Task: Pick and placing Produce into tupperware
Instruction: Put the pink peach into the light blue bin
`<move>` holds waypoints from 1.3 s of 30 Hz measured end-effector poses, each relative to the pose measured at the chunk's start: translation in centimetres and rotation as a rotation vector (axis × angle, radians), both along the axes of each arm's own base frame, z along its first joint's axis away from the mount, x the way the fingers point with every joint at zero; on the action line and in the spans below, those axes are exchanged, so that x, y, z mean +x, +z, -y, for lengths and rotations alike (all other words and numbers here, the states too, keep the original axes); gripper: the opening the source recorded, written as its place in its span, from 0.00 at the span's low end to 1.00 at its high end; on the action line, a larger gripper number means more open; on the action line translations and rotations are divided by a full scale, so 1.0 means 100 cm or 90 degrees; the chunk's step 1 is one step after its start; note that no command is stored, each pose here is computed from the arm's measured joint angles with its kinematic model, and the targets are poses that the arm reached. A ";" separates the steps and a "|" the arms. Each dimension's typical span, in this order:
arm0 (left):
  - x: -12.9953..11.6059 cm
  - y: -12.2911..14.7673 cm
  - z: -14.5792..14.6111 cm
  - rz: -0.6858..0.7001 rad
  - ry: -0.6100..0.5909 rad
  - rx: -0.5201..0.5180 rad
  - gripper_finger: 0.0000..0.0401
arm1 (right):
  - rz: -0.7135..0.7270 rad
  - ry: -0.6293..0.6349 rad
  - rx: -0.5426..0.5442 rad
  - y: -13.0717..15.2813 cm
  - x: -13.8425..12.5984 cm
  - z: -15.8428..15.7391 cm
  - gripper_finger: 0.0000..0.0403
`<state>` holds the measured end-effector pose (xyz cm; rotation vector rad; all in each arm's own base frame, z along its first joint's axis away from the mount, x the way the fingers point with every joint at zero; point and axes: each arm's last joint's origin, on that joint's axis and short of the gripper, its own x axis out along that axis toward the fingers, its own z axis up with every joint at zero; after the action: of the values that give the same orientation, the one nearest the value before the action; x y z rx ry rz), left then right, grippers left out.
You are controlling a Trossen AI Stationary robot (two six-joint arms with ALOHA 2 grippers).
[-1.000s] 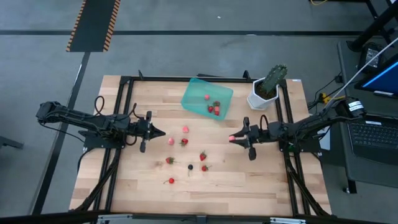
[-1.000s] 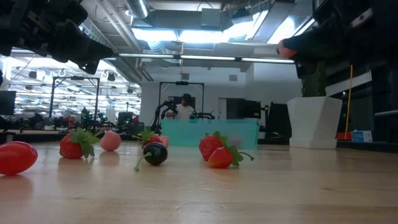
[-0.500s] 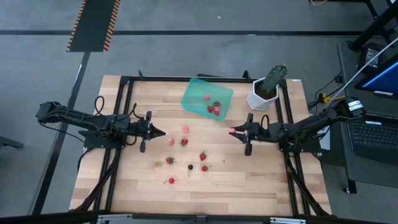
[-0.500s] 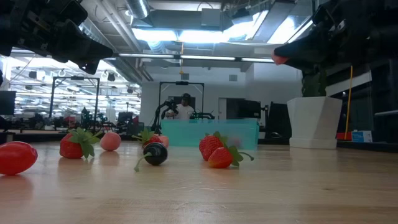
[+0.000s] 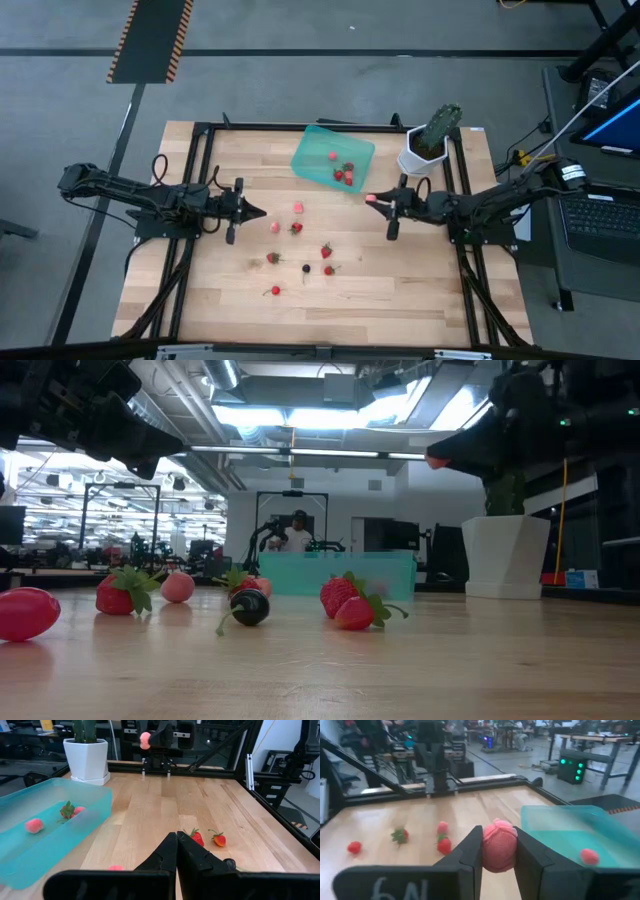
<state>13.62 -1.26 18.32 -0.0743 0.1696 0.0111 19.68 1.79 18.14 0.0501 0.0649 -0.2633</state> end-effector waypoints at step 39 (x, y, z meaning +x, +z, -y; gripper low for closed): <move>0.000 -0.002 0.000 -0.013 0.001 0.002 0.00 | -0.489 -0.033 0.130 0.019 0.163 0.163 0.20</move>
<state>13.59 -1.25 18.13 -0.0717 0.1892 0.0138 35.99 -14.46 20.00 0.1524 0.8549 -0.3151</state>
